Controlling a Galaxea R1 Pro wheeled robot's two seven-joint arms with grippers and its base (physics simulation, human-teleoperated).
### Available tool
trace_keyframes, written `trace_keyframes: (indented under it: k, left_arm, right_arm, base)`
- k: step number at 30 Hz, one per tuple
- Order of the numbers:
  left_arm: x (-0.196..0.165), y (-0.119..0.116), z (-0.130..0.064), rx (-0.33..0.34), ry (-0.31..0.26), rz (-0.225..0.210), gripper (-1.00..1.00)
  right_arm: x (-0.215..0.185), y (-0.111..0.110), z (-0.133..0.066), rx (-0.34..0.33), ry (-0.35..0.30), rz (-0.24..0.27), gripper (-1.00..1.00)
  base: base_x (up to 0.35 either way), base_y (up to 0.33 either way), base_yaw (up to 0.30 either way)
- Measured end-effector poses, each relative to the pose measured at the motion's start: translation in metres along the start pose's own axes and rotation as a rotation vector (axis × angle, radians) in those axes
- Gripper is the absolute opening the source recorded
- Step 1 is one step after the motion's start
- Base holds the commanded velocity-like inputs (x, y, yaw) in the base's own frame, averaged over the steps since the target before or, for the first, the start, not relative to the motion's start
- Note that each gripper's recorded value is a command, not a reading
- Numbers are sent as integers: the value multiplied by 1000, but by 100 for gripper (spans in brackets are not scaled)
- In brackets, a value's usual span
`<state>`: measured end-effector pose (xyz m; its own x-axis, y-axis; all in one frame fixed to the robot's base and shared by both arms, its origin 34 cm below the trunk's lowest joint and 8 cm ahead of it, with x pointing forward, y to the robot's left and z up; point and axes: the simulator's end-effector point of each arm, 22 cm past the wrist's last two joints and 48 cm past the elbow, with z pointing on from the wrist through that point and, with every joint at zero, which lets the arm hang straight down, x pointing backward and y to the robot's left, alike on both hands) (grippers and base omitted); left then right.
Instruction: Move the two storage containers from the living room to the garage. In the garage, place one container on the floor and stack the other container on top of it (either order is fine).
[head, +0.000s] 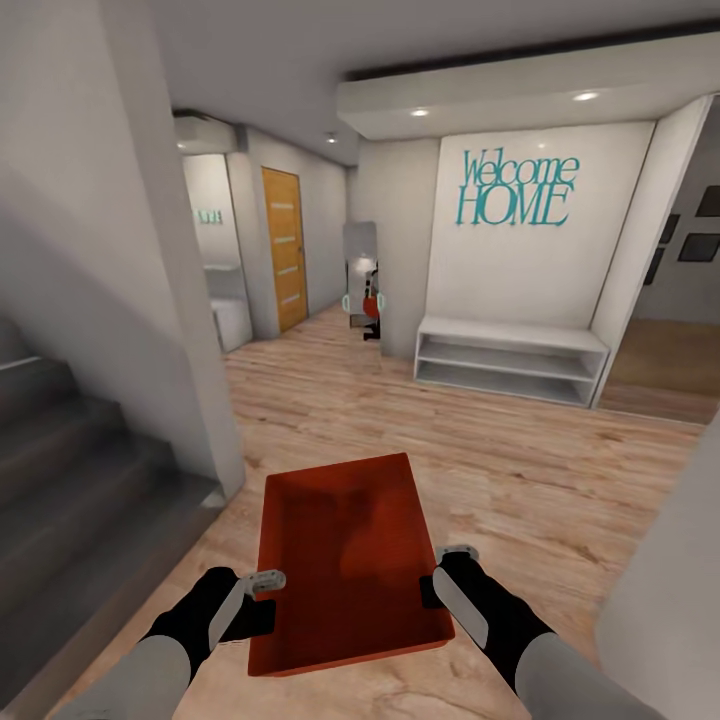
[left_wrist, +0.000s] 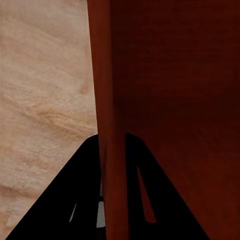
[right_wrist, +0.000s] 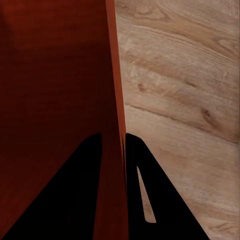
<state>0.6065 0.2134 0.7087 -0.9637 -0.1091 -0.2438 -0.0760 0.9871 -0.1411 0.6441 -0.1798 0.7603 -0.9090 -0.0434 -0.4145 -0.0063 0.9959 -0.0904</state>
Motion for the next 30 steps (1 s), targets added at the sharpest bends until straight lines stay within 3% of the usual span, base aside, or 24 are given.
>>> trace_keyframes:
  k: [30]
  left_arm:
    - [0,0,0,0,0,0,-100]
  right_arm:
    - [0,0,0,0,0,0,-100]
  base:
    - [335,0,0]
